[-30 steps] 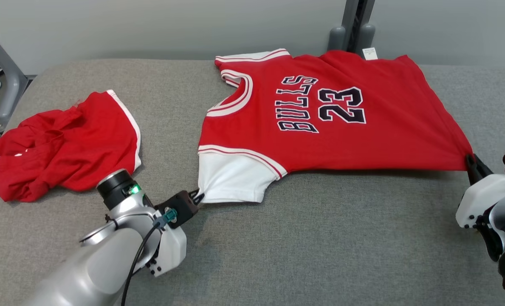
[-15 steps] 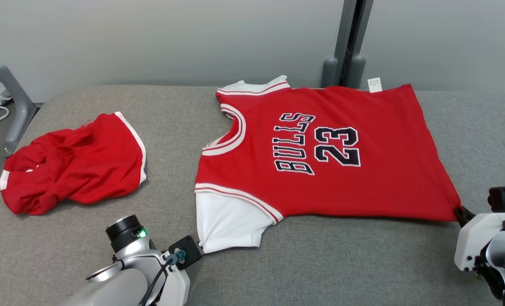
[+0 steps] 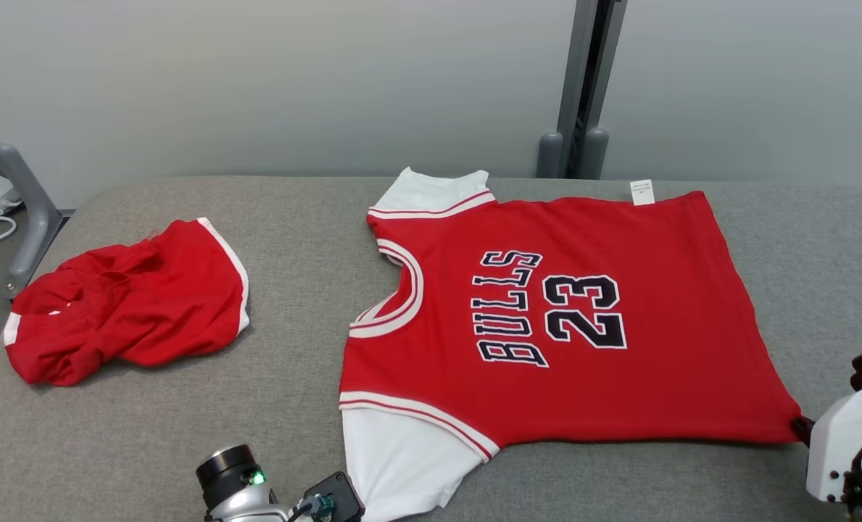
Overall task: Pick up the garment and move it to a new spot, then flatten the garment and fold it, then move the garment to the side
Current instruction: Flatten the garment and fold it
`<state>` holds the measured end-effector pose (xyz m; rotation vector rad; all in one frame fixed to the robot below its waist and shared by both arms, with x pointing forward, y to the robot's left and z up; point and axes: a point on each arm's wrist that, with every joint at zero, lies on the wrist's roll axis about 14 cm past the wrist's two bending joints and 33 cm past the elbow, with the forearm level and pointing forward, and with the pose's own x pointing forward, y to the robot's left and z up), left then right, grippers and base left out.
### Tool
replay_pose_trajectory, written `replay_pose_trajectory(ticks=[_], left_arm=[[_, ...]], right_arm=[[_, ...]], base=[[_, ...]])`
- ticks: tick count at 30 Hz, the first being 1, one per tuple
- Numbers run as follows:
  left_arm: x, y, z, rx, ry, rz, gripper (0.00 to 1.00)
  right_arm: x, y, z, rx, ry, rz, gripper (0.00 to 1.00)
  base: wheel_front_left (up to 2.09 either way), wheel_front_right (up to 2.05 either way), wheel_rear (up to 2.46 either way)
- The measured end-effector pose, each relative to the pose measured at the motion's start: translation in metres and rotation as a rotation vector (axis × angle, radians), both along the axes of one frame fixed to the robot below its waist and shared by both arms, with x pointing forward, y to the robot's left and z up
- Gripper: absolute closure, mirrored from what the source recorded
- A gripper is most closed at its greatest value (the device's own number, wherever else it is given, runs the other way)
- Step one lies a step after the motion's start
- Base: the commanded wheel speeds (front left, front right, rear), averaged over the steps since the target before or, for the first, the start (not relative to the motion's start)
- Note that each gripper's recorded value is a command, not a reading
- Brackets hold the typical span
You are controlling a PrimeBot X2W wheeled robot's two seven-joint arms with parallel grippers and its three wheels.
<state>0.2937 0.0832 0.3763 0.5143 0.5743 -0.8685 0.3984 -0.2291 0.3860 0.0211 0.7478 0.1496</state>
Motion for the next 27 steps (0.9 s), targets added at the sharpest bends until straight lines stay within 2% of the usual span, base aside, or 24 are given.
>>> replay_pose_trajectory(ticks=[8,17,27], left_arm=[[-0.036,-0.006,0.019,-0.052,0.139,-0.011,1.00],[-0.052,-0.008,0.031,-0.089,0.194,-0.030,1.00],[-0.067,-0.010,0.036,-0.123,0.240,-0.031,1.00]], right_arm=[[-0.018,-0.005,-0.004,0.041,0.107,0.008,1.00],[-0.036,-0.008,-0.010,0.079,0.221,0.003,1.00],[-0.079,-0.014,-0.026,0.142,0.444,-0.016,1.00]], base=[[0.00,0.00,0.00],[0.00,0.00,0.00],[0.00,0.00,0.00]])
